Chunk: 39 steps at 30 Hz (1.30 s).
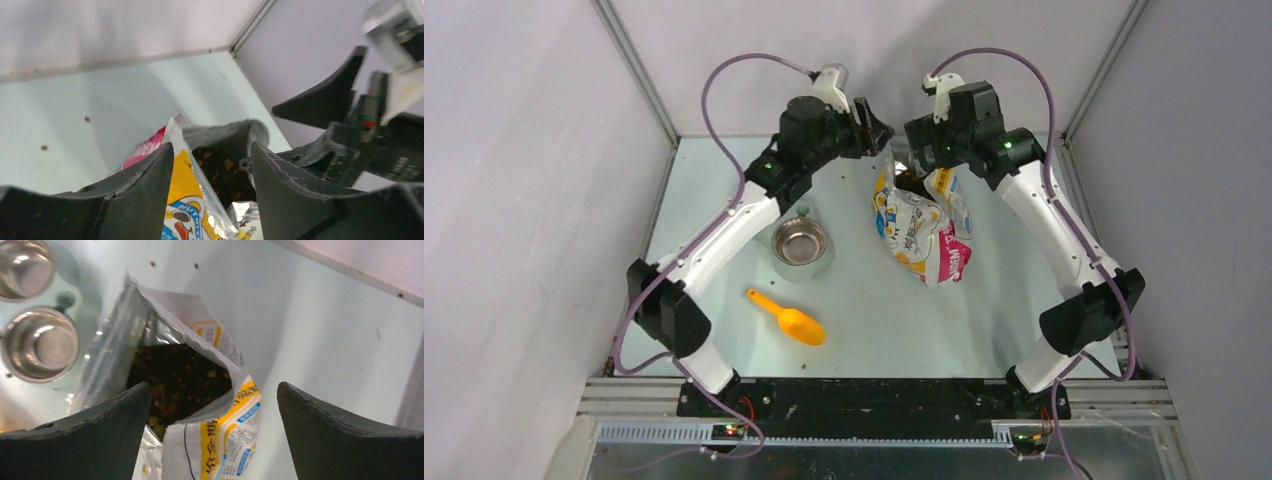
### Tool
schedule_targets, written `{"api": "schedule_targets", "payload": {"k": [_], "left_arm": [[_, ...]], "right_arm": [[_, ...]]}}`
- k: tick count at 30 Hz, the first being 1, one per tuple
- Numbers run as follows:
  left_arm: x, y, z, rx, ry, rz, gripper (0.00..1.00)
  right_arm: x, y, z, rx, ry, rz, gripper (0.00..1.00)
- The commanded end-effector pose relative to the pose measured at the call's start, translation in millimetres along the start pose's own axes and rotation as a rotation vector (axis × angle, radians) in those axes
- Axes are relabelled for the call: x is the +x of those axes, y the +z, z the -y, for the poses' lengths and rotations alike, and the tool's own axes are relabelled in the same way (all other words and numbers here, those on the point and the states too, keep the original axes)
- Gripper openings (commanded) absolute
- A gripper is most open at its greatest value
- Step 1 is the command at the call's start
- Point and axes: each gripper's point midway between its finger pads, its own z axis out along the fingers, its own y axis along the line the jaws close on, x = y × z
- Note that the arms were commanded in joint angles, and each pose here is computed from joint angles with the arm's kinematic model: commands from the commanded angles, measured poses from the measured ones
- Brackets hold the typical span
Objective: Serve the pet food
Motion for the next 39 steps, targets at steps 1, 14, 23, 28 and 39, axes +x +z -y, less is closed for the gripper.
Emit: {"api": "schedule_targets", "payload": {"k": [1, 14, 23, 28, 39], "left_arm": [[36, 16, -9, -0.079, -0.089, -0.090, 0.62], [59, 38, -33, -0.185, -0.091, -0.137, 0.01], [-11, 66, -23, -0.114, 0.174, 0.030, 0.00], [-9, 75, -3, 0.000, 0.166, 0.030, 0.02], [4, -4, -17, -0.181, 0.023, -0.102, 0.66]], "right_arm": [[23, 0, 21, 0.143, -0.017, -0.095, 0.96], [38, -26, 19, 0.073, -0.036, -0.169, 0.00], [-13, -77, 7, -0.274, -0.141, -0.033, 0.00], [7, -60, 14, -0.309, -0.087, -0.118, 0.00], [-27, -34, 8, -0.266, -0.164, -0.024, 0.68]]}}
